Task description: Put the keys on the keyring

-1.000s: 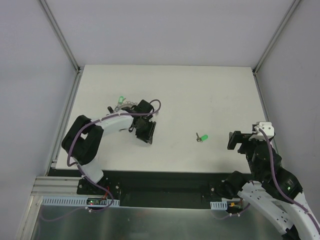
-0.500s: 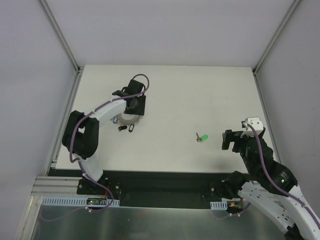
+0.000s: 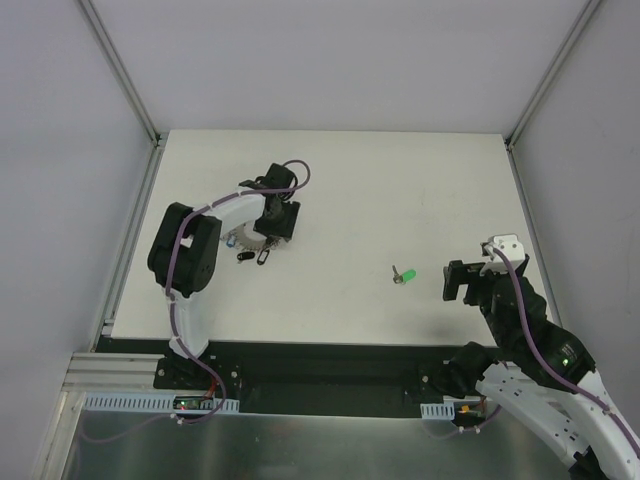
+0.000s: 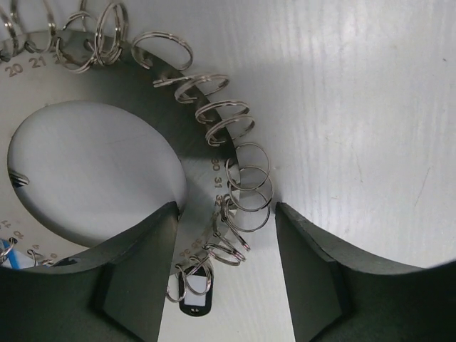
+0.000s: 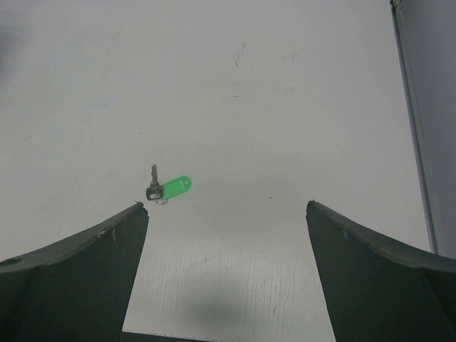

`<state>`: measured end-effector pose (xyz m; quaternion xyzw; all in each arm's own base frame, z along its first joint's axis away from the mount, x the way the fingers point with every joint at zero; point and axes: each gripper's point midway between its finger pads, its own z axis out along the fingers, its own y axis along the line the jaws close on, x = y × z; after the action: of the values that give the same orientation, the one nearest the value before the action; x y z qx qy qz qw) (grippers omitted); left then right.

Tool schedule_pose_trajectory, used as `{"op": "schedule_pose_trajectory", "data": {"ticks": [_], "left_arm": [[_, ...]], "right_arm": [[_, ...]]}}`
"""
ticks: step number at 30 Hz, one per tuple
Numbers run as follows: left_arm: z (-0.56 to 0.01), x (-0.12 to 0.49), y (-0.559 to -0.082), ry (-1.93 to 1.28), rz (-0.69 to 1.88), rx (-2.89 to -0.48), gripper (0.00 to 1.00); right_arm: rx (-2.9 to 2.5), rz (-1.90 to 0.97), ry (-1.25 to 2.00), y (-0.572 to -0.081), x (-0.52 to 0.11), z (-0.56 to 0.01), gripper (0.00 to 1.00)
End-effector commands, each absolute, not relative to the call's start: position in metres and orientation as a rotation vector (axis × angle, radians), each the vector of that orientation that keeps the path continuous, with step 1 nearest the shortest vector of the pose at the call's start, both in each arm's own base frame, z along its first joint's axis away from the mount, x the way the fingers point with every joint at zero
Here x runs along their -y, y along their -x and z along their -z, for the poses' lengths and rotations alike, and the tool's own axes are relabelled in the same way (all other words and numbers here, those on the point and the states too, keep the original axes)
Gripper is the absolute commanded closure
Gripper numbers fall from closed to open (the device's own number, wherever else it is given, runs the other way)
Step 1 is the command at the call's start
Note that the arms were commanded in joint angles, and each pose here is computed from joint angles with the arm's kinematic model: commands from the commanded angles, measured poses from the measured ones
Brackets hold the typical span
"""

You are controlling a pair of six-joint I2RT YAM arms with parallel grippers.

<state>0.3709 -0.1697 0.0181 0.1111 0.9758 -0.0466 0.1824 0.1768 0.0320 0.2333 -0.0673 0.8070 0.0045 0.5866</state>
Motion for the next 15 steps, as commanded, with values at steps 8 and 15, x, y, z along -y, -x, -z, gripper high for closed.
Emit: {"op": "schedule_pose_trajectory", "data": {"ticks": [8,15], "left_arm": [[-0.018,0.241,-0.260,-0.645,0.411,-2.942,0.49],[-0.051,0.264,-0.207,-0.705,0.579,-2.909,0.49]], "right_arm": [[-1.851,-0.096,0.255,-0.175,-0.049,-0.241,0.04],[-1.775,-0.229,0.332,-0.171,-0.070,-0.252,0.04]]}}
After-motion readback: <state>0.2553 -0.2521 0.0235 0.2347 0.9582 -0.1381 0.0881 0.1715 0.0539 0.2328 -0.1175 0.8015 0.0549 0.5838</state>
